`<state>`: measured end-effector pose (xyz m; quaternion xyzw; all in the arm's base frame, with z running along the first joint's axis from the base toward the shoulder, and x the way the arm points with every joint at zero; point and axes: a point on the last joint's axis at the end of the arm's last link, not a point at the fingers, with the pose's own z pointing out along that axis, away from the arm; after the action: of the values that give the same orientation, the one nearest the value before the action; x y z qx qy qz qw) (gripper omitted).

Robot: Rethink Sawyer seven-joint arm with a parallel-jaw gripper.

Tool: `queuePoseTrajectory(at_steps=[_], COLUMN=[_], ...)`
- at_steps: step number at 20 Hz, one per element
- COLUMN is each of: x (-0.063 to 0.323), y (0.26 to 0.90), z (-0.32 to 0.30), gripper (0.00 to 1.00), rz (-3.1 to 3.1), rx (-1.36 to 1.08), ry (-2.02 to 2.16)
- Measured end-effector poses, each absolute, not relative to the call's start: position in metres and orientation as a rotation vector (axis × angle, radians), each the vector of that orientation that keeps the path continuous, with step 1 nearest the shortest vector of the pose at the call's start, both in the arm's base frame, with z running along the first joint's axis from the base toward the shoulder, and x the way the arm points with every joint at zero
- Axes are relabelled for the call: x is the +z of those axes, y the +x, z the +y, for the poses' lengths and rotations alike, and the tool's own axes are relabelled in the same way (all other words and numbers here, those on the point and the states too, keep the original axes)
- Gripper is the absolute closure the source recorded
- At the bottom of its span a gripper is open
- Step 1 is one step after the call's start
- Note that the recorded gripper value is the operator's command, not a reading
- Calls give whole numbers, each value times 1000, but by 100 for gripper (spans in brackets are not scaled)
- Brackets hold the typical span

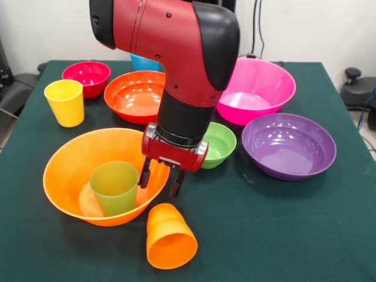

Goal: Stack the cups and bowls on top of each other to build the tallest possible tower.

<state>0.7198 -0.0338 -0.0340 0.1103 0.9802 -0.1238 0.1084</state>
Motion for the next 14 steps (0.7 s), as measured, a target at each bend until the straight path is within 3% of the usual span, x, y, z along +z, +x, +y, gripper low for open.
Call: queuePoseTrajectory(at_steps=[5, 14], x=[-26, 31], y=[719, 730], z=[-32, -28], gripper=[0, 0], rz=[2920, 2981], rx=[-353, -322], ry=[368, 460])
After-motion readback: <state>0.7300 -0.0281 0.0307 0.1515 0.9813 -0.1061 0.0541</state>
